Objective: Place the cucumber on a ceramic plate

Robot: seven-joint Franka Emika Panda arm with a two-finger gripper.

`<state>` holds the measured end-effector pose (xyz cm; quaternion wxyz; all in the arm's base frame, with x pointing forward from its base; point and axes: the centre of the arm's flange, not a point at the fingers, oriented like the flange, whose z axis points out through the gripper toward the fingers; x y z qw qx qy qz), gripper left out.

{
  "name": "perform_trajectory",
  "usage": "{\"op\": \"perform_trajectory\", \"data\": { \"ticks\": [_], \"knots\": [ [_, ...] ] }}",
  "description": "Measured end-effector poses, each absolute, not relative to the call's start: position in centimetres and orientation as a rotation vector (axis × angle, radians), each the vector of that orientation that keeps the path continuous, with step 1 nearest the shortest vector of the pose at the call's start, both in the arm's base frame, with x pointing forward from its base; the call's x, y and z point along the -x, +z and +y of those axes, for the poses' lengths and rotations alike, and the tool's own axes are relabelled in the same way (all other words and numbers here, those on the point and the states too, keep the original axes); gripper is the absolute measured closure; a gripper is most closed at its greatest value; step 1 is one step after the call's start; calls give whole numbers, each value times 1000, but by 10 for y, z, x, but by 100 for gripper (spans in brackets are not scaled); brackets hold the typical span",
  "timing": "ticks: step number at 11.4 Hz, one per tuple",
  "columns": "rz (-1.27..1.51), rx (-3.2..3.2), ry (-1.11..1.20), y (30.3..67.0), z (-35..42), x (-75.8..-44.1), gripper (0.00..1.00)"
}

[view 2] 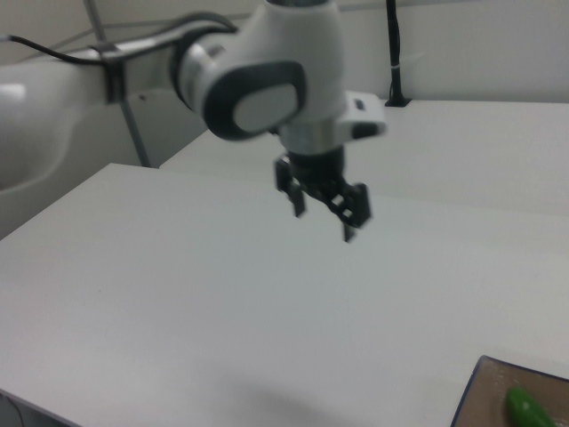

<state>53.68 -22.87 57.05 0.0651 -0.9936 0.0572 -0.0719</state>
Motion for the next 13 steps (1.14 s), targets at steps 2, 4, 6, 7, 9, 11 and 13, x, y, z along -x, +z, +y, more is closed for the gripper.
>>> {"op": "perform_trajectory", "data": {
  "ticks": [2, 4, 6, 7, 9, 11, 13],
  "knots": [
    [115, 2968, -177, 607, -186, -520, 0],
    [89, 2950, -125, 632, -133, -514, 0],
    [68, 2992, -82, 637, -56, -526, 0],
    [13, 3021, -55, 632, -17, -530, 0],
    [-69, 3049, -6, 617, 31, -536, 0],
    [-81, 3048, 9, 604, 36, -545, 0],
    [-76, 3048, -6, 596, 36, -552, 0]
  ]
}}
